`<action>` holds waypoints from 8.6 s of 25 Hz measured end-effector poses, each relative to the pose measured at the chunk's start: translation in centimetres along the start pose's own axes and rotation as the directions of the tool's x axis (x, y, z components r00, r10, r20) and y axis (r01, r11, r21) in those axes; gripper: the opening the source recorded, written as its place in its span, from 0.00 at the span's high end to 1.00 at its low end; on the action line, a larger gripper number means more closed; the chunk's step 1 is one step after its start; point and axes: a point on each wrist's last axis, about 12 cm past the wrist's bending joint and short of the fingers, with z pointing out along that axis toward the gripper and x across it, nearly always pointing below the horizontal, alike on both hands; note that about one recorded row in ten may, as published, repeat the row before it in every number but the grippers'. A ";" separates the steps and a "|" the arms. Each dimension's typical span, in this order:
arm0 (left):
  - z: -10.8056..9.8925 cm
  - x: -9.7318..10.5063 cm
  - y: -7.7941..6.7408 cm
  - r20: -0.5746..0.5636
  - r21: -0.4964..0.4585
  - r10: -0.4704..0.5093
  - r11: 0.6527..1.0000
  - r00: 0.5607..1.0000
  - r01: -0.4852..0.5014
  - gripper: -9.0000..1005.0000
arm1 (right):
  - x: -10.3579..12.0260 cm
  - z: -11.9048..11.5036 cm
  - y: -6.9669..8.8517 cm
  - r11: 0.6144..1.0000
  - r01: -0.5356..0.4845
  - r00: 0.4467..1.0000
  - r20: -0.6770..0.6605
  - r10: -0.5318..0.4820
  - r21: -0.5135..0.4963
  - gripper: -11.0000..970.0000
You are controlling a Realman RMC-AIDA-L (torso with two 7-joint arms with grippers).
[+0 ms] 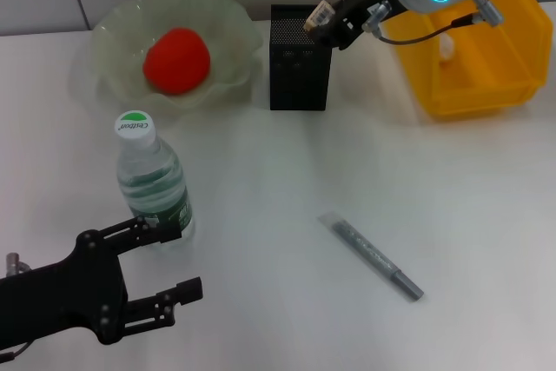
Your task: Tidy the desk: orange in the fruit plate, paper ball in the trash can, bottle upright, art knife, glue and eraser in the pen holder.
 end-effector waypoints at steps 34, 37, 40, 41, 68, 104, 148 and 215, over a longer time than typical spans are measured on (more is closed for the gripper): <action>-0.1 0.1 -0.1 0.001 -0.004 -0.006 1.000 1.000 0.006 0.23 | -0.2 3.7 -0.7 0.999 -0.025 0.998 0.054 0.023 0.040 0.22; -0.1 0.2 -0.1 0.001 -0.006 -0.005 1.000 1.000 0.005 0.23 | -0.4 2.3 -0.3 0.999 -0.029 0.999 0.040 0.029 0.014 0.22; -0.1 0.2 -0.1 0.001 -0.007 -0.004 1.000 1.000 0.004 0.23 | -1.0 -0.1 0.5 0.999 -0.034 0.999 0.026 0.035 -0.019 0.22; -0.1 0.1 -0.1 0.001 -0.007 -0.001 1.000 1.000 0.001 0.23 | -1.0 -0.1 0.5 0.999 -0.034 0.999 0.026 0.035 -0.019 0.22; -0.2 -0.7 0.4 -0.018 0.020 0.063 0.998 0.998 -0.063 0.23 | 4.8 2.0 5.6 0.933 -0.275 0.844 -0.523 0.119 -0.231 0.22; -0.6 0.1 -0.2 -0.019 0.003 0.056 0.998 0.998 -0.056 0.23 | 4.8 4.5 8.5 0.943 -0.245 0.832 -0.548 0.085 -0.225 0.29; -0.9 0.1 -0.4 -0.008 -0.009 0.053 0.999 0.999 -0.053 0.23 | 3.9 1.8 7.1 0.955 -0.207 0.860 -0.504 0.075 -0.211 0.86; -1.1 0.7 -1.0 0.013 -0.026 -0.029 0.999 0.999 0.030 0.23 | 1.7 5.8 2.7 0.979 -0.101 0.871 0.491 0.000 0.178 0.81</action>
